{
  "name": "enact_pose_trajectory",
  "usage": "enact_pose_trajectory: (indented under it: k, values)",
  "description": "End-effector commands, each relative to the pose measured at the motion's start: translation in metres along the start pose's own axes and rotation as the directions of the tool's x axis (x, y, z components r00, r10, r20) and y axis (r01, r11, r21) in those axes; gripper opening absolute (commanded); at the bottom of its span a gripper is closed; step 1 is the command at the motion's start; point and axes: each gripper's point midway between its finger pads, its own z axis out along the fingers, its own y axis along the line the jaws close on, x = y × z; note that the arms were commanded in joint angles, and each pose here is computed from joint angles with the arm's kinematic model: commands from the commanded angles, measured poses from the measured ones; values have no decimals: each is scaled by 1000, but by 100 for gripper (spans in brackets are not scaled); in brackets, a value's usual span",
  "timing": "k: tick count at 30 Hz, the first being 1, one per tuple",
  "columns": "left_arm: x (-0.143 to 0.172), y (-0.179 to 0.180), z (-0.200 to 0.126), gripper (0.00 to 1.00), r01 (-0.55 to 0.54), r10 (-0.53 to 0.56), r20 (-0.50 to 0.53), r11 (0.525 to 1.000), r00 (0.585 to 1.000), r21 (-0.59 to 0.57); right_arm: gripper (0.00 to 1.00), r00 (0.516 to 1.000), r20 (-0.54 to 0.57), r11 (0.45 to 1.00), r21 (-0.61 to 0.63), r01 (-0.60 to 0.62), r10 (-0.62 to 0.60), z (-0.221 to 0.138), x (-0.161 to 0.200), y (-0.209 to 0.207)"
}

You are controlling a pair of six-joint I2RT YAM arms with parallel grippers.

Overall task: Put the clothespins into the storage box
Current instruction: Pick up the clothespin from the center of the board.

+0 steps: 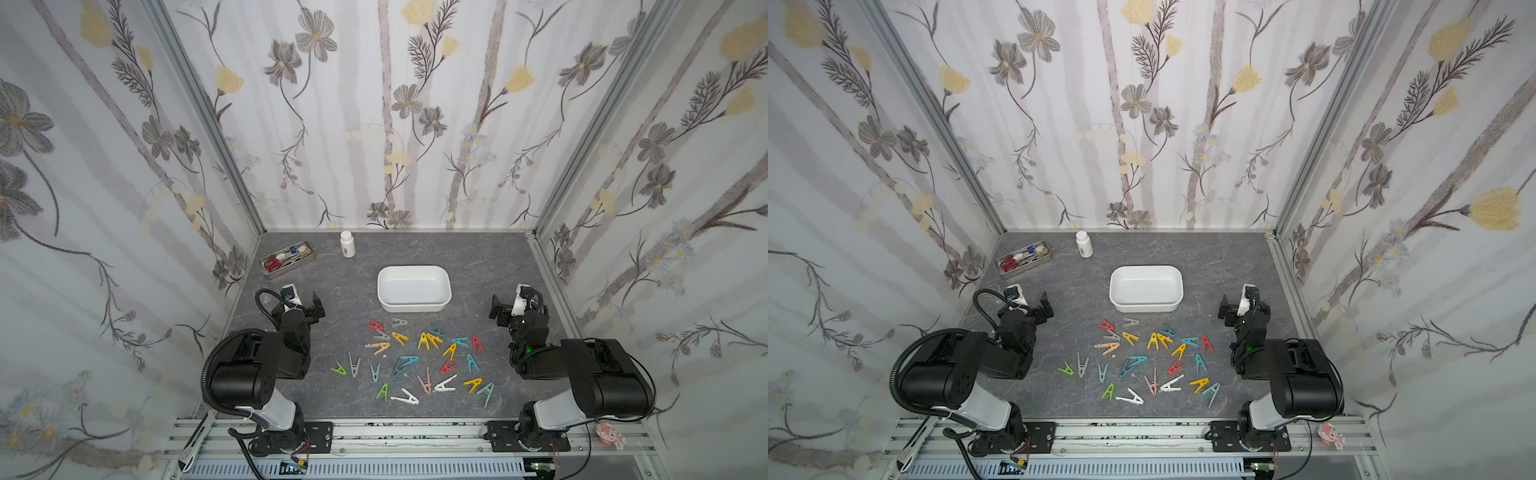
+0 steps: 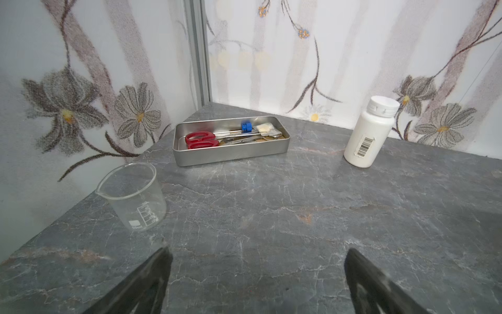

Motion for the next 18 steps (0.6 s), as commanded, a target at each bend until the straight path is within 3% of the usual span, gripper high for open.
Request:
enact_pose_trajectory:
  k: [1,18]
  values:
    - [-27,0,1,100,53,-52,108,999,993,-5,100,994,111,1000,-19,19,-16,0,-28,5]
    - [-27,0,1,100,53,-52,106,999,993,-4,100,994,110,1000,-20,16,-13,0,-27,5]
